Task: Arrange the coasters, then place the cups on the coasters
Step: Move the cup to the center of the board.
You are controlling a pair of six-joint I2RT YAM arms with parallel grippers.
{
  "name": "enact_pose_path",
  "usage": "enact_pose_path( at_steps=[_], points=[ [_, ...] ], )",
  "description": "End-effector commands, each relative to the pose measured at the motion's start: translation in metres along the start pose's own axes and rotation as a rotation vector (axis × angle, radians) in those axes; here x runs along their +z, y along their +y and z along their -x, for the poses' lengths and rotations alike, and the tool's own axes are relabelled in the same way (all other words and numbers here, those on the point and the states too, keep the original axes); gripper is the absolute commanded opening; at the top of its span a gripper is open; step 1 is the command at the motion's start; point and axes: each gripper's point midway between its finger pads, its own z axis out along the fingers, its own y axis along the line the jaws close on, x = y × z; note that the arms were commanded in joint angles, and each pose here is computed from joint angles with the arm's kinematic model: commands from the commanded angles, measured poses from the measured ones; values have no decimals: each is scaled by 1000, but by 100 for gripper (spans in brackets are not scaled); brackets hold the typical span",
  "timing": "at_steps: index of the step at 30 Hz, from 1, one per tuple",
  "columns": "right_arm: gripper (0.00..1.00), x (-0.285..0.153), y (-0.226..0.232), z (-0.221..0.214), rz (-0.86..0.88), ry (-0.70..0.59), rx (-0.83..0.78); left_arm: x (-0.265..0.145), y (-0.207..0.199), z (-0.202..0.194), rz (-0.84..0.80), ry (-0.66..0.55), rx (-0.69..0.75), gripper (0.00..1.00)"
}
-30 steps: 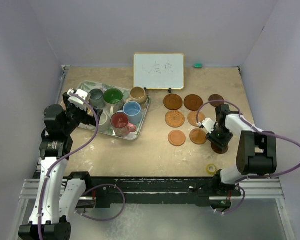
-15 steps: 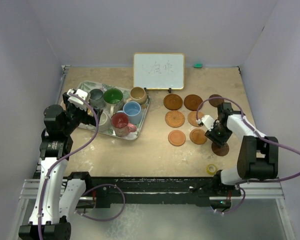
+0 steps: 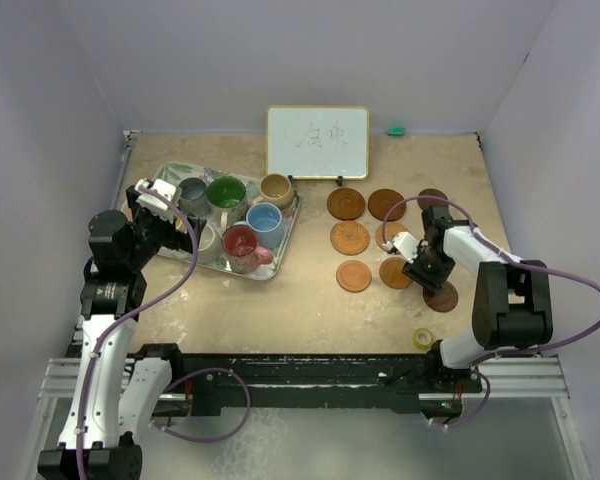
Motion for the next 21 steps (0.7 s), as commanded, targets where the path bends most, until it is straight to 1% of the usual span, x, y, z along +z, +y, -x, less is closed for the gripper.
enact_pose_path(
  at_steps=[1,7,16,21],
  points=[
    [50,5,18,2,45,38,-30,1,2,12,-1,-50,22,99],
    [50,6,35,7,79,64,-76,1,2,11,-1,-47,25,99],
    [50,3,59,14,144,57,-135,0,1,11,-1,-49,29,99],
    [49,2,69,14,177,79,-166,-2,1,12,1,-52,32,99]
  ],
)
